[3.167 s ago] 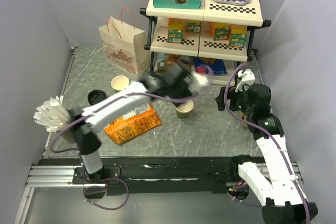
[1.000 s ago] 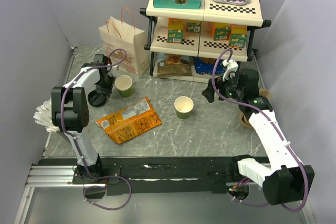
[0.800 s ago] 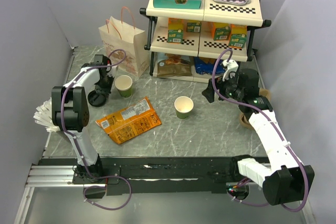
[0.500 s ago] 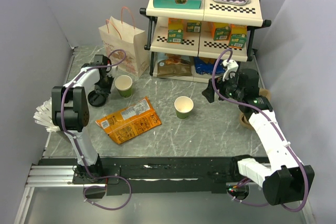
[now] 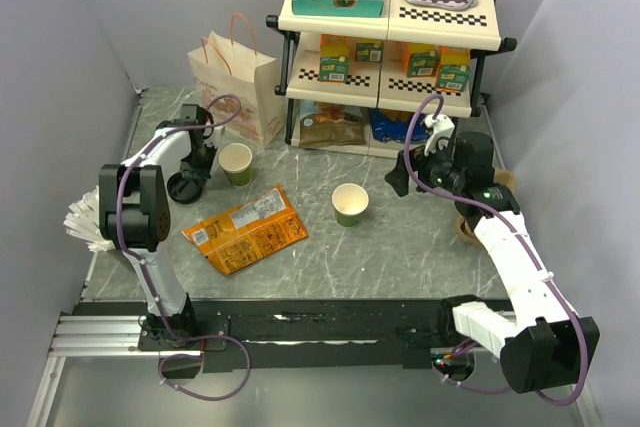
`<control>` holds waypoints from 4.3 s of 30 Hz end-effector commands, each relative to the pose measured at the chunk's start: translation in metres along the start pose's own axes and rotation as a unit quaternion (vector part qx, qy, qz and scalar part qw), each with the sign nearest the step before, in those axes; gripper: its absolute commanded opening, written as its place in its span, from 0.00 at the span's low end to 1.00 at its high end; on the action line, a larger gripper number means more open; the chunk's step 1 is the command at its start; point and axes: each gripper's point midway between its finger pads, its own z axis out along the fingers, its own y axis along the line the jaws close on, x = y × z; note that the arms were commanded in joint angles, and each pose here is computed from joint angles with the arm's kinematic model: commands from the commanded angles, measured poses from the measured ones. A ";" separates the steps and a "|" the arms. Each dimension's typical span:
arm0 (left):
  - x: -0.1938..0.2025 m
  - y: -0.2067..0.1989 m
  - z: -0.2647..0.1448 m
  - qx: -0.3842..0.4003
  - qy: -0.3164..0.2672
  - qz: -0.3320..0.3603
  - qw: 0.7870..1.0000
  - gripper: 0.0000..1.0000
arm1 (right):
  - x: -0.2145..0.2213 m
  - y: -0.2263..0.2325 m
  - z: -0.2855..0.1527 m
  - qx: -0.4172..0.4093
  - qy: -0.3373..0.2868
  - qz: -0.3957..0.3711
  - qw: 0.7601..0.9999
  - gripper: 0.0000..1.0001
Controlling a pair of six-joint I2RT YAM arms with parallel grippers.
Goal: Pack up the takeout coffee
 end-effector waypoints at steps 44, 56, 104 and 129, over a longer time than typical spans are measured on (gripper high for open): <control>-0.012 0.014 -0.052 -0.030 -0.050 0.019 0.998 0.01 | -0.014 0.001 0.006 -0.009 -0.015 -0.009 1.000 1.00; -0.011 0.011 -0.073 -0.004 -0.058 0.026 0.998 0.15 | -0.013 0.002 0.009 -0.015 -0.015 0.000 1.000 1.00; 0.011 0.007 -0.001 -0.025 0.013 0.056 0.998 0.15 | -0.005 0.000 0.009 -0.007 -0.012 0.000 1.000 1.00; 0.015 0.008 -0.005 -0.029 0.023 0.055 0.998 0.20 | -0.005 -0.001 0.014 -0.011 -0.008 0.004 1.000 1.00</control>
